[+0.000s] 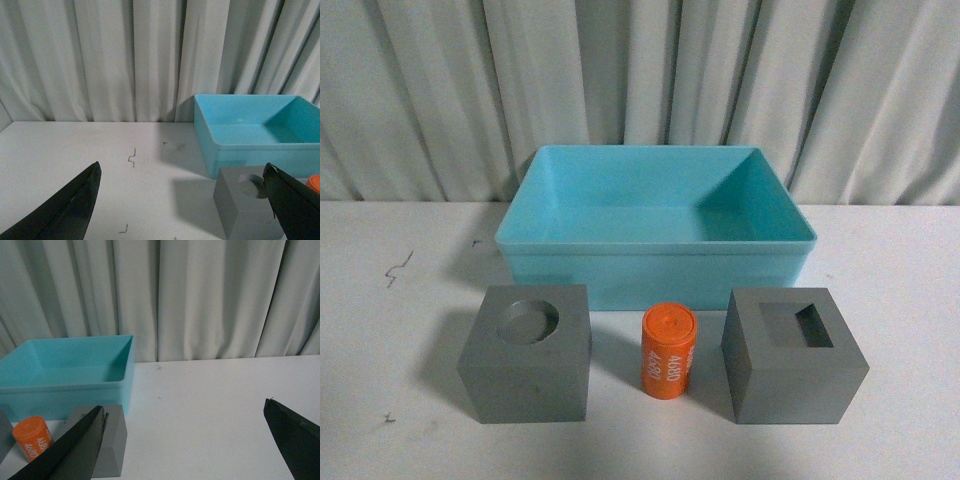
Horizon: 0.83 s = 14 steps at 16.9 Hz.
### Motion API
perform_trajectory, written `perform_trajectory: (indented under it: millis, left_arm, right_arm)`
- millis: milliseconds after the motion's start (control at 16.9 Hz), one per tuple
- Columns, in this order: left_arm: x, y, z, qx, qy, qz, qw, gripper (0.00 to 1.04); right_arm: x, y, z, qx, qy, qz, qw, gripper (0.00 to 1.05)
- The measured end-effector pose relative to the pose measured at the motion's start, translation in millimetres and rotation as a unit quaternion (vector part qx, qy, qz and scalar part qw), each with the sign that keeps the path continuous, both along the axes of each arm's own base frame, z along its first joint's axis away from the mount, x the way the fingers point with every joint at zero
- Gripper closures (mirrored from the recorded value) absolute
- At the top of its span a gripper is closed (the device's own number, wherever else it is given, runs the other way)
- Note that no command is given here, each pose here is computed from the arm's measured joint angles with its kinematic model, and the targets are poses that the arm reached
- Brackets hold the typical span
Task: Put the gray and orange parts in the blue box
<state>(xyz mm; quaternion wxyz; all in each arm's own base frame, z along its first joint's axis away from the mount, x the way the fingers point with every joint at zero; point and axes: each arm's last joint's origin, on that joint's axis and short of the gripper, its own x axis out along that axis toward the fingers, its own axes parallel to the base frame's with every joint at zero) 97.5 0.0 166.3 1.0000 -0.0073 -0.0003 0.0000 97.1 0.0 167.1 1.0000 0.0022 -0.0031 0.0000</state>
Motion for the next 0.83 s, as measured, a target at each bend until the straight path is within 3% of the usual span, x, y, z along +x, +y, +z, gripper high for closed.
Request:
perform_trajectory:
  millis: [827]
  left_arm:
    - [0.0,0.0,0.0,0.0,0.0,0.0,1.0,0.07]
  right_arm:
    - [0.0,0.0,0.0,0.0,0.0,0.0,1.0,0.06]
